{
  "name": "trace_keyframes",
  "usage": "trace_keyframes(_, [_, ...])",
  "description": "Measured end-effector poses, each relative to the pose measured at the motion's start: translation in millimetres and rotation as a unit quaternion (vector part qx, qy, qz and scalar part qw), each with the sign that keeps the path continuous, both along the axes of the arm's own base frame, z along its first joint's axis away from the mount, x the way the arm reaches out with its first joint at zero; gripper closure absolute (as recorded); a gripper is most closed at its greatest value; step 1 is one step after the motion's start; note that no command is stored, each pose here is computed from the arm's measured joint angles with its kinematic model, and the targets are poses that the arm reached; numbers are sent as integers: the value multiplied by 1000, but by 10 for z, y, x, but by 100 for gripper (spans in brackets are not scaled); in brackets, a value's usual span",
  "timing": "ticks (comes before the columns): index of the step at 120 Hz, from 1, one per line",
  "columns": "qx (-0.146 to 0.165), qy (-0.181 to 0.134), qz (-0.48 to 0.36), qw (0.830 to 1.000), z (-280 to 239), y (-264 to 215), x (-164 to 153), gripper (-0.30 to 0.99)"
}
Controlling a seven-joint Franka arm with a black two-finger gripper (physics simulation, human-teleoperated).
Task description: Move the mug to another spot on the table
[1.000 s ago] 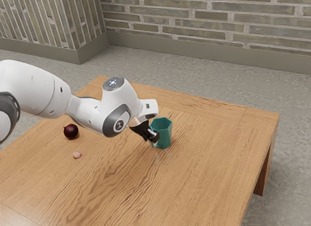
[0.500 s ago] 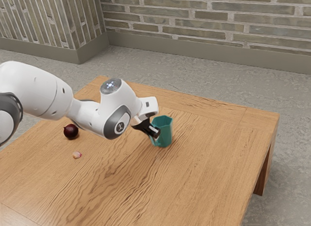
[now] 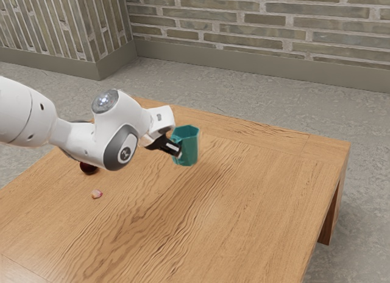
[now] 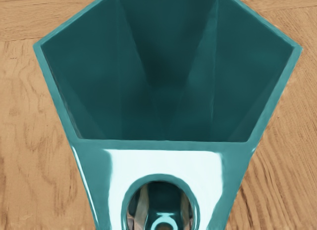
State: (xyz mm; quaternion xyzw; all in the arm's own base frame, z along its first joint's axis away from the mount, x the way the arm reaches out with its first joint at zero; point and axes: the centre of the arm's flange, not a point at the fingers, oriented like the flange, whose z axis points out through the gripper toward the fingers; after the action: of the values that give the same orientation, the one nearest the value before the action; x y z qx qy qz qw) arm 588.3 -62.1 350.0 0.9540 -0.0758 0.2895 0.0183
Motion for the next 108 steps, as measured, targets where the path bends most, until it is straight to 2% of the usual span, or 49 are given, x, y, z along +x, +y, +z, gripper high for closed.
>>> trace_keyframes(19, [3,11,30,999,9,380,-351,68])
trace_keyframes(31, [4,28,37,999,-81,470,-599,68])
trace_keyframes(45, [5,45,42,998,-226,521,-745,68])
trace_keyframes(60, [6,58,42,997,-355,514,-784,69])
trace_keyframes(84, [5,53,41,998,-439,491,-753,68])
trace_keyframes(98, [5,52,43,998,-488,495,-753,62])
trace_keyframes(108, [5,51,43,998,-491,492,-758,53])
